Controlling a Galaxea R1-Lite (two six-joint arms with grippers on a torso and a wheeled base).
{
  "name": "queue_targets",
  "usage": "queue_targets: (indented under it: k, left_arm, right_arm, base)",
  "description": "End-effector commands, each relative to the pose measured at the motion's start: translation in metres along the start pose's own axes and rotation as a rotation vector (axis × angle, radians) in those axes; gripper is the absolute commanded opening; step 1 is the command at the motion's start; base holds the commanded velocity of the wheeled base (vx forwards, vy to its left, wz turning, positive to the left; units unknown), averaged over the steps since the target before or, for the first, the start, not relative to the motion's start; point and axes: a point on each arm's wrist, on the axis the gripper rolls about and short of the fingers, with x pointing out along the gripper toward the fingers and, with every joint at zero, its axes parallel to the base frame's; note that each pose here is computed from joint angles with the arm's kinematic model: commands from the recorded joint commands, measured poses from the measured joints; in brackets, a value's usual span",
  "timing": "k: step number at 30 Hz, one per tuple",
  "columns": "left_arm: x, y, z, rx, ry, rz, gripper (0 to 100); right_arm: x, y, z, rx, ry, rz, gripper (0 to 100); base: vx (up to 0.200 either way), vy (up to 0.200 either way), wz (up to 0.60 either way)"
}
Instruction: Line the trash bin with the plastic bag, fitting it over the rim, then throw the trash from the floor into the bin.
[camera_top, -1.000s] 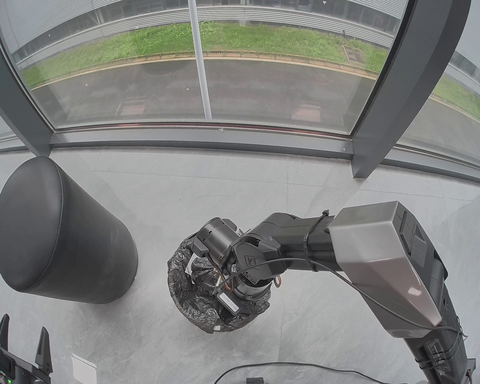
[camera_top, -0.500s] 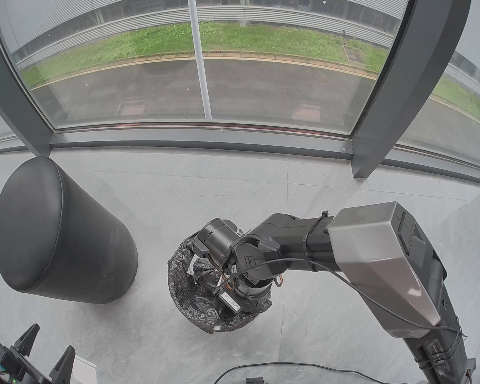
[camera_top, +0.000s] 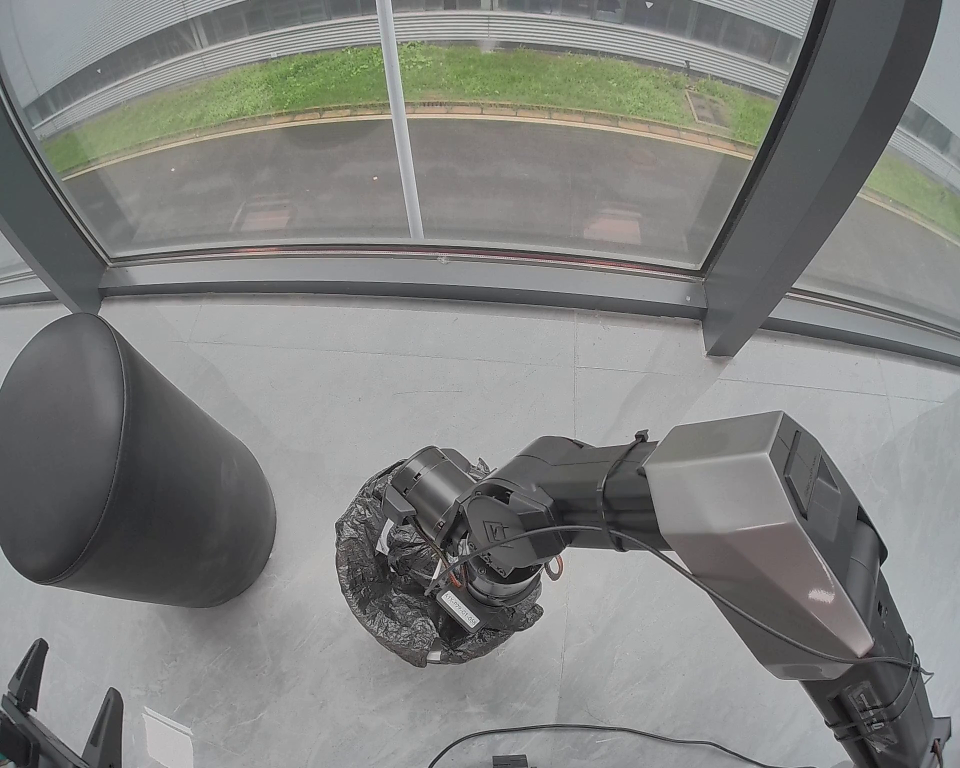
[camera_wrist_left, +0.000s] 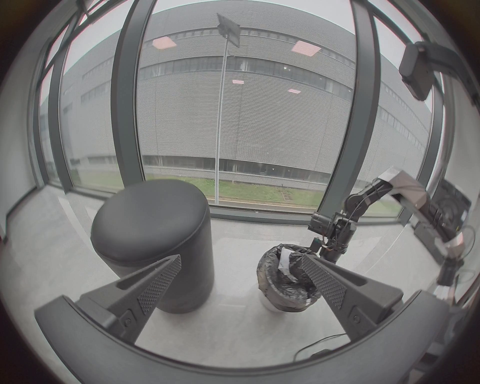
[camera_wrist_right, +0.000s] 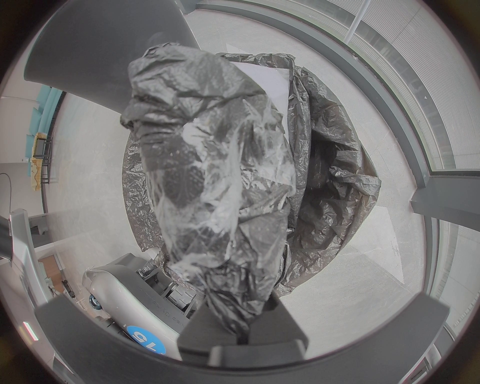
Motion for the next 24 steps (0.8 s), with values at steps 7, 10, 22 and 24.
queue_targets:
  k: [7,10,22,24]
  left_arm:
    - [-0.002,0.003,-0.005,0.043,-0.02,0.142,100]
    - [-0.002,0.003,-0.006,0.028,-0.014,0.126,100]
    - [-0.002,0.003,-0.006,-0.038,-0.02,0.13,100]
    - [-0.002,0.003,-0.005,-0.047,-0.022,0.129,100]
  right_arm:
    - [0.002,0.001,-0.001,-0.004,0.004,-0.003,0]
    - [0.008,0.001,0.002,0.006,-0.021,-0.005,0]
    - [0.014,0.0,0.003,-0.007,-0.032,-0.007,100]
    - [0.016,0.0,0.006,-0.002,-0.057,-0.006,100]
  base:
    - [0.0,0.0,0.0]
    - [0.0,0.0,0.0]
    - [0.0,0.0,0.0]
    - [0.0,0.0,0.0]
